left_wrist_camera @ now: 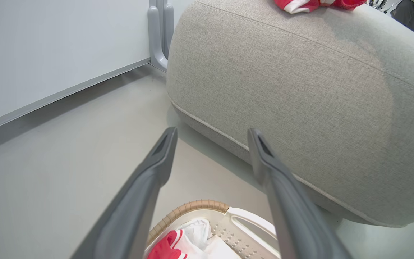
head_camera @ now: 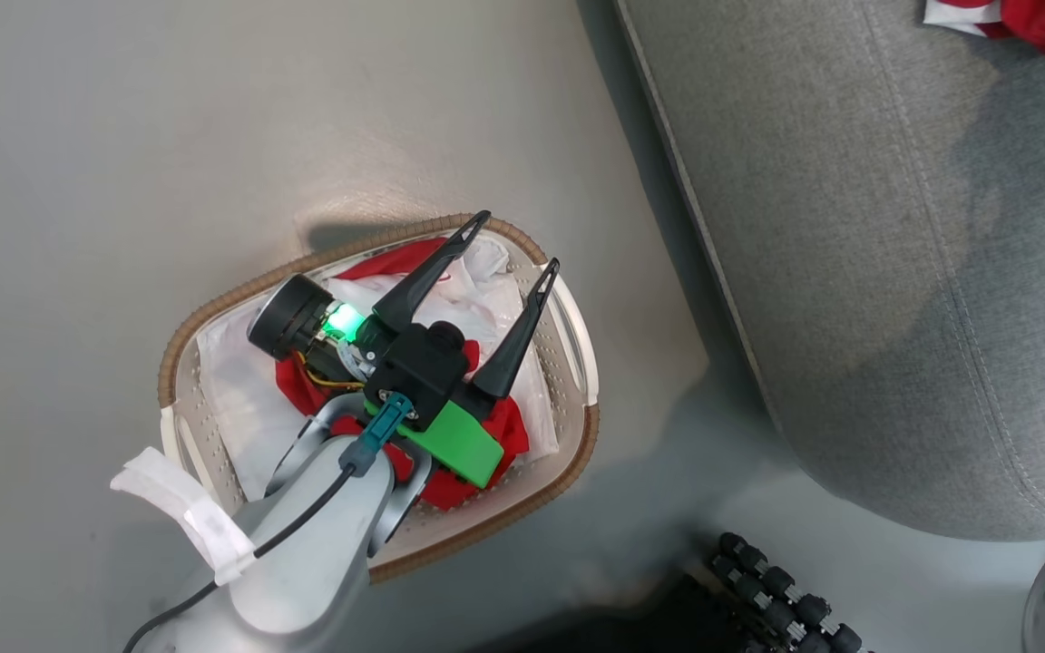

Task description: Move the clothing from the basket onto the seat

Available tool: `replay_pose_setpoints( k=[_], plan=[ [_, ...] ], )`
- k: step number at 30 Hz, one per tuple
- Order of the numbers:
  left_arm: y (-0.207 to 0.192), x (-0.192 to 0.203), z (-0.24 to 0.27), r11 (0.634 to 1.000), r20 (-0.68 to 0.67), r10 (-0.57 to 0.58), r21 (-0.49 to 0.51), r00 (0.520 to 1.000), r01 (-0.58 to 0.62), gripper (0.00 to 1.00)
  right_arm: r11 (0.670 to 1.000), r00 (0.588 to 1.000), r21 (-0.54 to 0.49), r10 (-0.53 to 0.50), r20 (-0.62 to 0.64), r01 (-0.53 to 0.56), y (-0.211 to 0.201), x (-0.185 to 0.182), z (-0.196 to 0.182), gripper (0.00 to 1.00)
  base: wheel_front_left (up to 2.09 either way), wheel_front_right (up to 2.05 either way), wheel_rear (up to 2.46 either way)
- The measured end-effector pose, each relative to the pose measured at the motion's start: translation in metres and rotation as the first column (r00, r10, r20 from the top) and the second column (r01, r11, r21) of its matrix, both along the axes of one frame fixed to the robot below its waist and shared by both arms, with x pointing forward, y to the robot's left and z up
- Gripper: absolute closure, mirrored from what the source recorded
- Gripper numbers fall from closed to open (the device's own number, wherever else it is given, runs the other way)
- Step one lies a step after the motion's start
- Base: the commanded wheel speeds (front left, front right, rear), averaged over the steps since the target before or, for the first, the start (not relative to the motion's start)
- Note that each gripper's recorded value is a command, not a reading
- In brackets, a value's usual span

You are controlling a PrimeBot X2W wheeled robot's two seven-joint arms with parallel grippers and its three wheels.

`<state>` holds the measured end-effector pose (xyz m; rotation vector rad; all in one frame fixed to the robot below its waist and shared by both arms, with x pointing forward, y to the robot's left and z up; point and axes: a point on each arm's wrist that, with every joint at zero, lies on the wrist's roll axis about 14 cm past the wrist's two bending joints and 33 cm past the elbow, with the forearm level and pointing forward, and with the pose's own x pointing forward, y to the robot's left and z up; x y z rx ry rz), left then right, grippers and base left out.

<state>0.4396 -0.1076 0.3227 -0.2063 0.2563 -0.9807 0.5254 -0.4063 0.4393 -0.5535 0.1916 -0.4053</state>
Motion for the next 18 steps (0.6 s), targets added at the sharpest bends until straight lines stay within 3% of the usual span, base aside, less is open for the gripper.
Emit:
replay_pose_setpoints(
  k=[9, 18],
  plan=[
    [0.000, -0.001, 0.032, 1.000, 0.038, 0.022, -0.018, 0.999, -0.022, 0.00, 0.999, 0.999, 0.047, 0.011, -0.033, -0.009, 0.015, -0.041, -0.006, 0.00, 0.00, 0.00, 0.00],
    [0.018, -0.001, 0.076, 0.992, 0.066, 0.122, -0.047, 0.990, -0.119, 0.00, 0.998, 0.998, 0.042, 0.049, 0.033, -0.050, 0.024, -0.055, 0.029, 0.00, 0.00, 0.00, 0.00]
  ],
)
